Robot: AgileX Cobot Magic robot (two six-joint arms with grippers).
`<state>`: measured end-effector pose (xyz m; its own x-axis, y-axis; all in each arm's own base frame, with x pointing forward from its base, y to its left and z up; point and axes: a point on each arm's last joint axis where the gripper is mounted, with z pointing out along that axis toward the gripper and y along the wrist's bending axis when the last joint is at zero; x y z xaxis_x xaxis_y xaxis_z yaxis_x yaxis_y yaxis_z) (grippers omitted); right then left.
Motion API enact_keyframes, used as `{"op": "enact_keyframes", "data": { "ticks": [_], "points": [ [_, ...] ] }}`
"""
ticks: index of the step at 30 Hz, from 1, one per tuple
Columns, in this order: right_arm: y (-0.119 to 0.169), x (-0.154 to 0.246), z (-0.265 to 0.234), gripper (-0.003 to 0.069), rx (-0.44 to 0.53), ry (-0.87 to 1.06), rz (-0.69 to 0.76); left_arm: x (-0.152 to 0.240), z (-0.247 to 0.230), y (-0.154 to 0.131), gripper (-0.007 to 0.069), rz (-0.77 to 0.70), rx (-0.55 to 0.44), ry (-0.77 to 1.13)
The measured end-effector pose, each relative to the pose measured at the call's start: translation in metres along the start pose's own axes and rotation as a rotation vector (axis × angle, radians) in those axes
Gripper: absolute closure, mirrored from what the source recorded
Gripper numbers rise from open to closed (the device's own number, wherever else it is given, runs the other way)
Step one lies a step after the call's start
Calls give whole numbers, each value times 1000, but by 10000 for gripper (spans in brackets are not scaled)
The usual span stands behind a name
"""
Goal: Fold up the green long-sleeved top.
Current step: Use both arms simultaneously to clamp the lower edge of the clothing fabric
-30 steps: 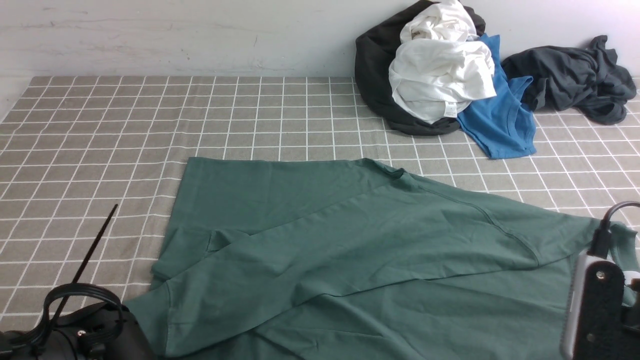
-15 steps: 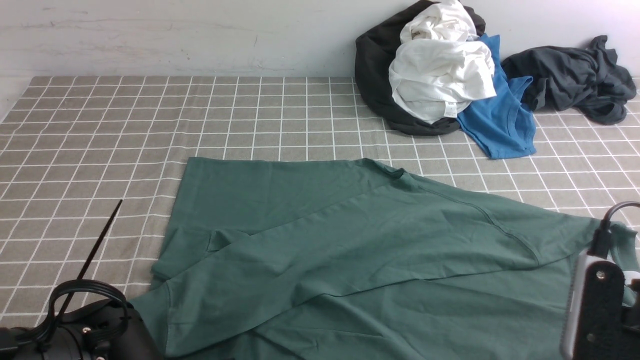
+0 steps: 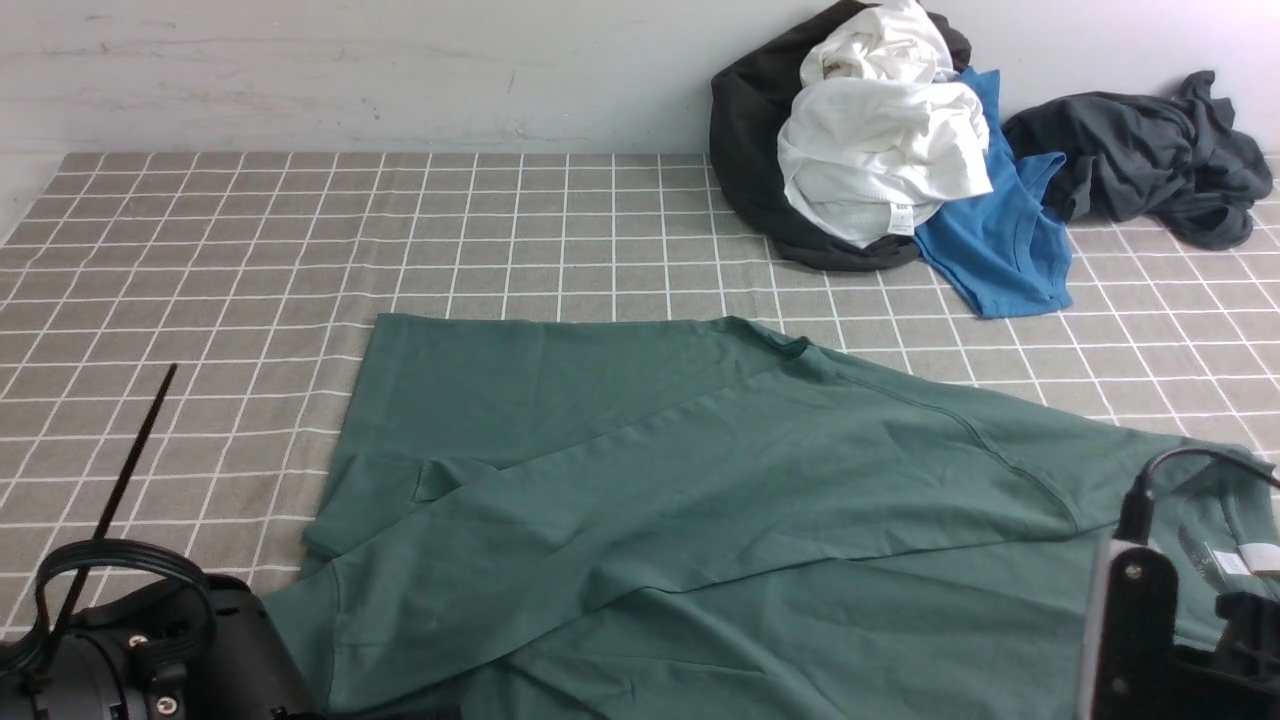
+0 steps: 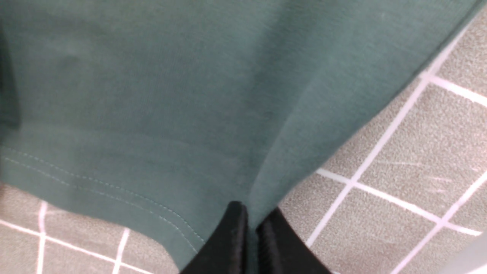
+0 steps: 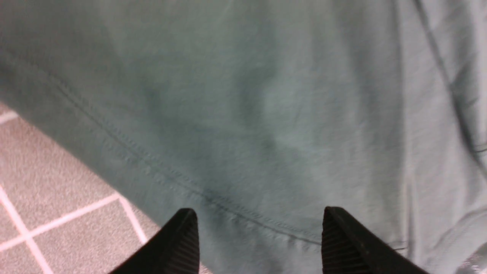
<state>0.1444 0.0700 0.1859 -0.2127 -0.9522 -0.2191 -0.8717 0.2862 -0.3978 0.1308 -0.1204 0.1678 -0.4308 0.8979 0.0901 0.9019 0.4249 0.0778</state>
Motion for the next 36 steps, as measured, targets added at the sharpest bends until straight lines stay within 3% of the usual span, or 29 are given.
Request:
{"op": "enact_keyframes", "data": {
  "ticks": [7,16,20,24,25,27,33,36],
  "points": [
    [2,0,30,249,-86,114,-90,0,0,0,622,0,0,0],
    [0,-2,45,265,-116,173,-176,0,0,0,622,0,0,0],
    [0,-3,45,338,-116,175,-187,0,0,0,622,0,0,0],
    [0,-3,43,534,-99,158,-194,0,-1,0,622,-1,-2,-6],
    [0,-2,43,544,-99,157,-194,0,-1,0,622,-1,-2,-7],
    [-1,-2,38,636,-82,147,-190,0,-3,0,622,-1,-5,-12],
    [-11,-4,16,657,-20,138,-163,-9,-24,11,622,-5,-41,-12],
    [-31,-16,-2,657,35,125,-133,-15,-43,29,619,-62,-71,-40]
  ]
}}
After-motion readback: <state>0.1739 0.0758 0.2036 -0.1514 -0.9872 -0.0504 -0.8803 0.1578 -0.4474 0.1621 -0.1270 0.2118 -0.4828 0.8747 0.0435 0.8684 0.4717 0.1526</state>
